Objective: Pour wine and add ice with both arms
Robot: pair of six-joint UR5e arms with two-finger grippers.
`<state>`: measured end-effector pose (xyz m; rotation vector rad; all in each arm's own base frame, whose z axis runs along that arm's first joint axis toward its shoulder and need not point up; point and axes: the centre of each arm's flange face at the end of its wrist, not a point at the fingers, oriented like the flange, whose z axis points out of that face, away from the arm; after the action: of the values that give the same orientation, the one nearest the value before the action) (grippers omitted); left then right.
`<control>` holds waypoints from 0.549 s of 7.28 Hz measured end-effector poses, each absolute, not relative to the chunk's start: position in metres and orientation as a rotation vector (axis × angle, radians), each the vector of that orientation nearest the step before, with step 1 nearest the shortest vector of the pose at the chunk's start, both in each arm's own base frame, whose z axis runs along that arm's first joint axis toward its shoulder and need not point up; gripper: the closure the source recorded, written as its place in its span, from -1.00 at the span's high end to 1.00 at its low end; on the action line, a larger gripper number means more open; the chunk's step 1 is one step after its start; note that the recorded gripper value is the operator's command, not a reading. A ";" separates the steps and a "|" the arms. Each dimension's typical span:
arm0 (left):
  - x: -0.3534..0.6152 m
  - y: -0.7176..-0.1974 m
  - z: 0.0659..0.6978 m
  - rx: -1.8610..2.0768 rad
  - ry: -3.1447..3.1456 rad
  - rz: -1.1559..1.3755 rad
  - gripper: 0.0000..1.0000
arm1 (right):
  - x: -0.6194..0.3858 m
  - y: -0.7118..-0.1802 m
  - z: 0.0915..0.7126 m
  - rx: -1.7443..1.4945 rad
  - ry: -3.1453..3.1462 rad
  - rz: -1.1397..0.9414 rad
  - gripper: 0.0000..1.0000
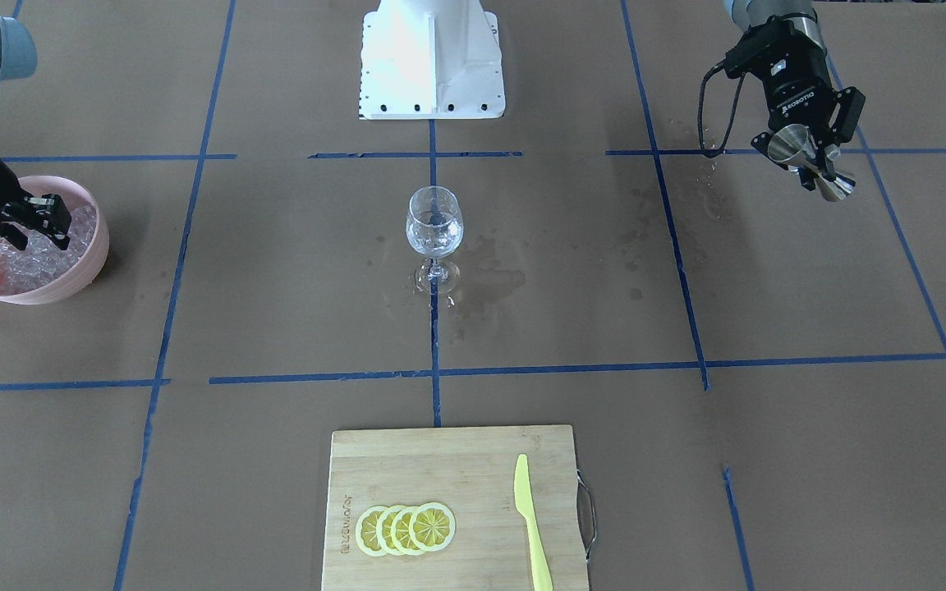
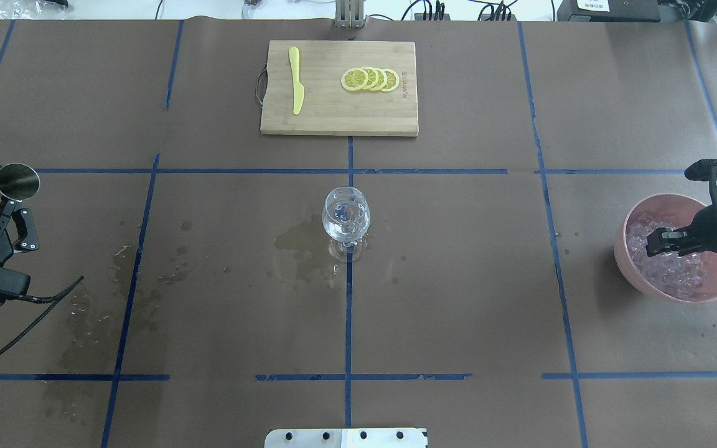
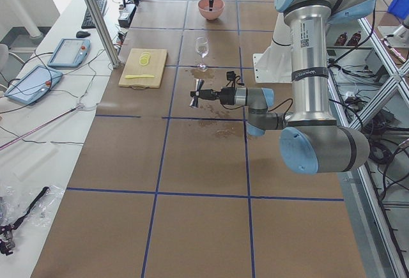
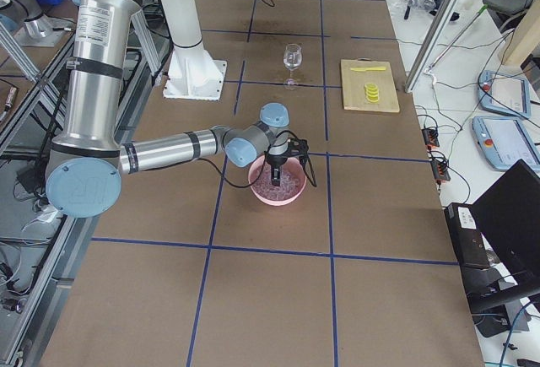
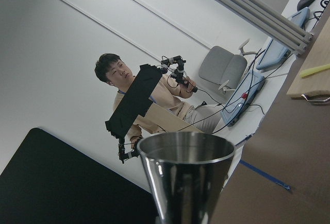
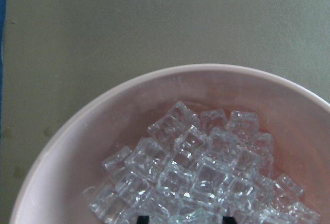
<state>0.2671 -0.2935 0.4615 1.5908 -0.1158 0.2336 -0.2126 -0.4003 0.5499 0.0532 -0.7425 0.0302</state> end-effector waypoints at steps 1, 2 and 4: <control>0.267 -0.294 0.462 1.591 -0.115 0.233 -1.00 | -0.212 -0.400 0.549 0.055 -0.744 0.029 -1.00; 0.267 -0.294 0.462 1.592 -0.111 0.229 -1.00 | -0.211 -0.400 0.548 0.058 -0.744 0.029 -1.00; 0.266 -0.293 0.461 1.600 -0.065 0.185 -1.00 | -0.207 -0.399 0.540 0.072 -0.753 0.027 -1.00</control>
<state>0.2661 -0.2930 0.4609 1.5996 -0.0649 0.1849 -0.2073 -0.3986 0.5397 0.0719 -0.7534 0.0275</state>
